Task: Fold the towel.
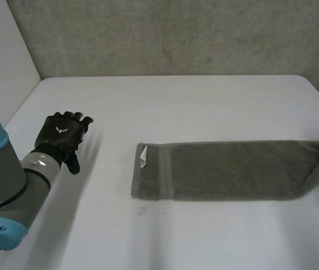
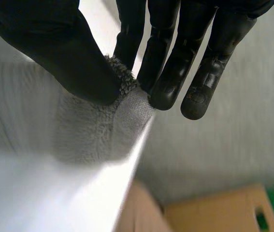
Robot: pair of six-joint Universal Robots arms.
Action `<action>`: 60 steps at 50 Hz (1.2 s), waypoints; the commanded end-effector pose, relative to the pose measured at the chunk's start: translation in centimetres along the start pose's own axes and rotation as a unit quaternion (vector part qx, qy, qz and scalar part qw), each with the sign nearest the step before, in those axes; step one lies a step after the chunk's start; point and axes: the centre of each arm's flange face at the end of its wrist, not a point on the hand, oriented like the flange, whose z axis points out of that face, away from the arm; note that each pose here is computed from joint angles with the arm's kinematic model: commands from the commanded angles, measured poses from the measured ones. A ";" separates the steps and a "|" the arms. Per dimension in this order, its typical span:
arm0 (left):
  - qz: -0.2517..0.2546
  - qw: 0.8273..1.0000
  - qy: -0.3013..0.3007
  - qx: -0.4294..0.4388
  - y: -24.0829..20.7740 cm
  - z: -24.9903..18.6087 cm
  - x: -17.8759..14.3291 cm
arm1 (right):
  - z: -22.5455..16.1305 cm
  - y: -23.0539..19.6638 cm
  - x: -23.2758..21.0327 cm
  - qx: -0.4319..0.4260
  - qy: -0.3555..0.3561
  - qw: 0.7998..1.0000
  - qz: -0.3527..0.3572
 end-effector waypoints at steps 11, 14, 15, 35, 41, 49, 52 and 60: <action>0.000 1.000 -0.001 0.008 -0.5 -0.6 0.0 | -13.1 -18.2 -23.4 0.305 -0.269 0.911 -0.070; 0.000 1.000 -0.001 0.008 -0.5 -0.6 0.0 | -14.8 -17.6 -27.1 0.307 -0.310 0.896 -0.082; 0.000 1.000 -0.001 0.008 -0.5 -0.6 0.0 | -14.8 -17.6 -27.1 0.307 -0.310 0.896 -0.082; 0.003 1.000 0.013 0.015 -0.8 -0.9 0.9 | -13.7 -16.7 -21.7 0.221 -0.291 0.929 0.066; 0.005 1.000 0.020 0.020 -1.0 -1.0 1.4 | -12.5 -13.6 -18.8 0.145 -0.286 0.937 0.137; 0.007 0.999 0.027 0.029 -1.2 -1.1 2.1 | -10.6 -5.3 -15.9 0.033 -0.287 0.945 0.155; 0.008 0.999 0.029 0.030 -1.3 -1.2 2.3 | -10.4 -4.3 -15.6 0.021 -0.286 0.945 0.159; 0.009 0.999 0.034 0.029 -1.2 -1.3 2.6 | -9.2 -2.4 -15.4 0.021 -0.262 0.953 0.148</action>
